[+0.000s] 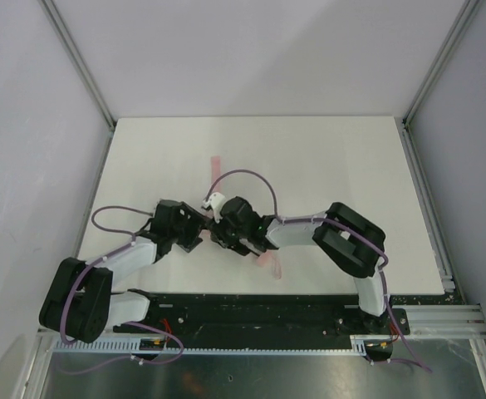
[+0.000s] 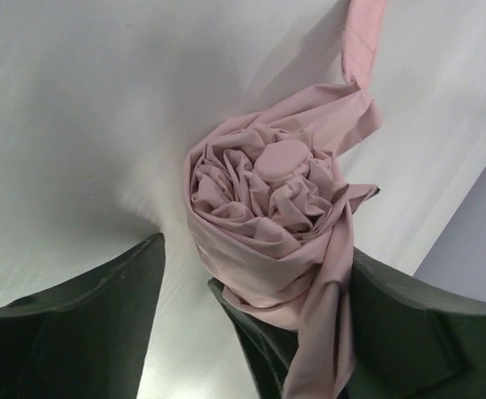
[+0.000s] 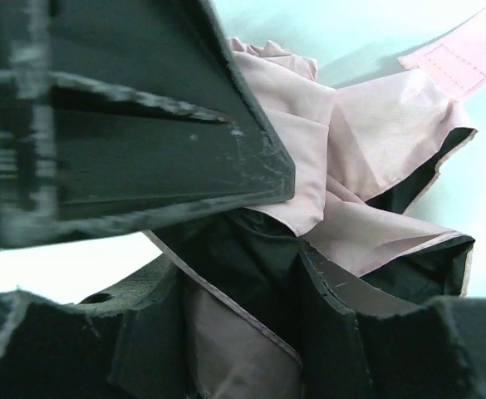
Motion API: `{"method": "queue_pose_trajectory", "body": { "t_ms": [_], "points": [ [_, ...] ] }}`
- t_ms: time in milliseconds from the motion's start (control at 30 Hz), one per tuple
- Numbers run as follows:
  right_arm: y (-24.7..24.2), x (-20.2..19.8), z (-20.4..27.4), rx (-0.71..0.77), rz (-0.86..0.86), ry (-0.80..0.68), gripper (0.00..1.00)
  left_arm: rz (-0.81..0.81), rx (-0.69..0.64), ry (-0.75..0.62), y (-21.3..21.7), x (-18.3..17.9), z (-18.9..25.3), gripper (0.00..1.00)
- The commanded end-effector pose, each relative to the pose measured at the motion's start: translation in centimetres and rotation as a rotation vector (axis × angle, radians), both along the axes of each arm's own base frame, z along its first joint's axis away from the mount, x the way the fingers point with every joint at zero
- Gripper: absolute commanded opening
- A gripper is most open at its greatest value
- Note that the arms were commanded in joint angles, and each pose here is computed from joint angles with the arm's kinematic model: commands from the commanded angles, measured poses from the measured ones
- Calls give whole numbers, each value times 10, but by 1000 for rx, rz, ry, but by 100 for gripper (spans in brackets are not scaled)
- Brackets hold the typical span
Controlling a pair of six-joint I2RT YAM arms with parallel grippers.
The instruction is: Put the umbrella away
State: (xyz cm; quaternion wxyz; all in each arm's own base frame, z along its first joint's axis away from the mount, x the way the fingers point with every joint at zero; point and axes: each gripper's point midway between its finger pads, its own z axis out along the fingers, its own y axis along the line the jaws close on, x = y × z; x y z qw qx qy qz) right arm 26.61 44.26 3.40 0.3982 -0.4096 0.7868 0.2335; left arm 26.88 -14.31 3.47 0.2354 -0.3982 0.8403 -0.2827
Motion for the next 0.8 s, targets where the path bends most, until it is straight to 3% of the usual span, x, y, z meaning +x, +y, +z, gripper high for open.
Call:
{"method": "queue_pose_trajectory", "body": {
  "t_ms": [0, 467, 600, 767],
  "points": [
    [-13, -16, -2, 121, 58, 295, 0, -55, 35, 75, 0, -15, -14, 82],
    [16, -19, 73, 698, 116, 904, 0, -84, -1, 115, -17, -22, -17, 84],
    [20, -19, 76, 759, 107, 982, 0, -81, -23, 87, -21, -18, -8, 74],
    [21, -22, 80, 763, 104, 1002, 0, -90, -53, 22, -26, -10, 8, 46]
  ]
}}
